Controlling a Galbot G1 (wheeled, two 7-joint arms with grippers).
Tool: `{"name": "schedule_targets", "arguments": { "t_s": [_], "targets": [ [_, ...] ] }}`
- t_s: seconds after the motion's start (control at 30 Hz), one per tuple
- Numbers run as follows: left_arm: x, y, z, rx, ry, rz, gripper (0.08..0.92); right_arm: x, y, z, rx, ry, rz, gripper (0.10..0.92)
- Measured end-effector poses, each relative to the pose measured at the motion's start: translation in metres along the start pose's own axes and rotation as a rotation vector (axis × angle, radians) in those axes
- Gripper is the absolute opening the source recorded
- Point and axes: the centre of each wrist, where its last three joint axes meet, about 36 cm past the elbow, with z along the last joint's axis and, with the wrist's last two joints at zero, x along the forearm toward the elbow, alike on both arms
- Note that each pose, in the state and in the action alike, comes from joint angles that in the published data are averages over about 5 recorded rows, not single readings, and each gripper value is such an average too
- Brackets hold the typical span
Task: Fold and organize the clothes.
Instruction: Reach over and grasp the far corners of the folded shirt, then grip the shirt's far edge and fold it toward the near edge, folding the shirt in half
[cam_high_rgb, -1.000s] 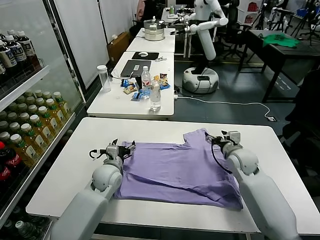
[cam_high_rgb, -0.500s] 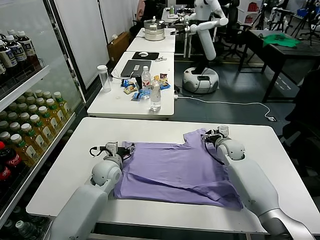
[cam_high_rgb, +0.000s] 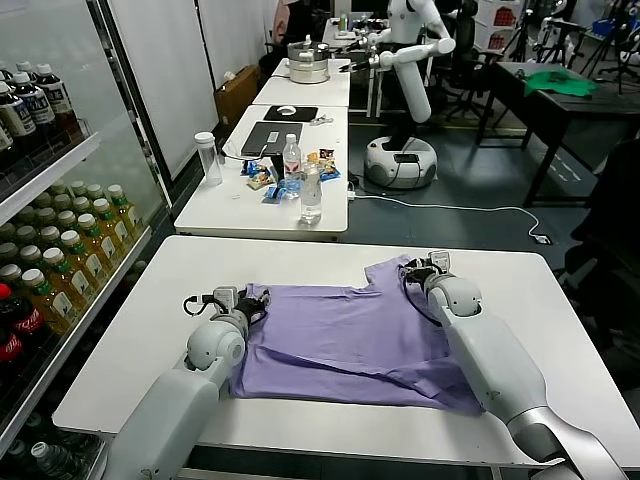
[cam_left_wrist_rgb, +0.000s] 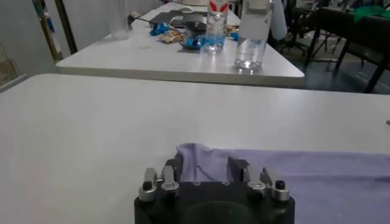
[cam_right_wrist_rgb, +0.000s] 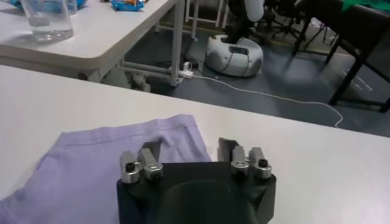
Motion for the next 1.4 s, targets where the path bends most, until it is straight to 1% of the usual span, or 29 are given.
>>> {"name": "schedule_targets", "arguments": {
  "t_s": [0.33,0.4,0.47,0.67,0.87,1.13,1.4],
  "targets": [
    [0.002,0.004,0.005,0.026,-0.013,0.013,0.162,0.010,-0.001,0.005,0.015,-0.017,-0.013,0.179],
    [0.005,0.005,0.006,0.031,-0.021,0.017,0.121,0.015,-0.002,0.005,0.014,-0.027,-0.018,0.136],
    [0.008,0.007,0.006,0.036,-0.032,0.024,0.103,0.020,-0.003,0.005,0.014,-0.038,-0.023,0.110],
    [0.026,0.010,0.007,0.056,-0.082,0.052,0.094,0.045,-0.008,0.003,0.007,-0.091,-0.037,0.106],
    [0.048,0.013,0.011,0.074,-0.125,0.080,0.093,0.083,-0.018,0.005,-0.004,-0.166,-0.044,0.106],
    [0.077,0.014,0.026,0.092,-0.128,0.110,0.093,0.143,-0.033,0.023,-0.012,-0.248,-0.038,0.106],
    [0.104,0.021,0.038,0.088,-0.114,0.127,0.093,0.203,-0.032,0.060,-0.028,-0.287,-0.034,0.106]
  ]
}}
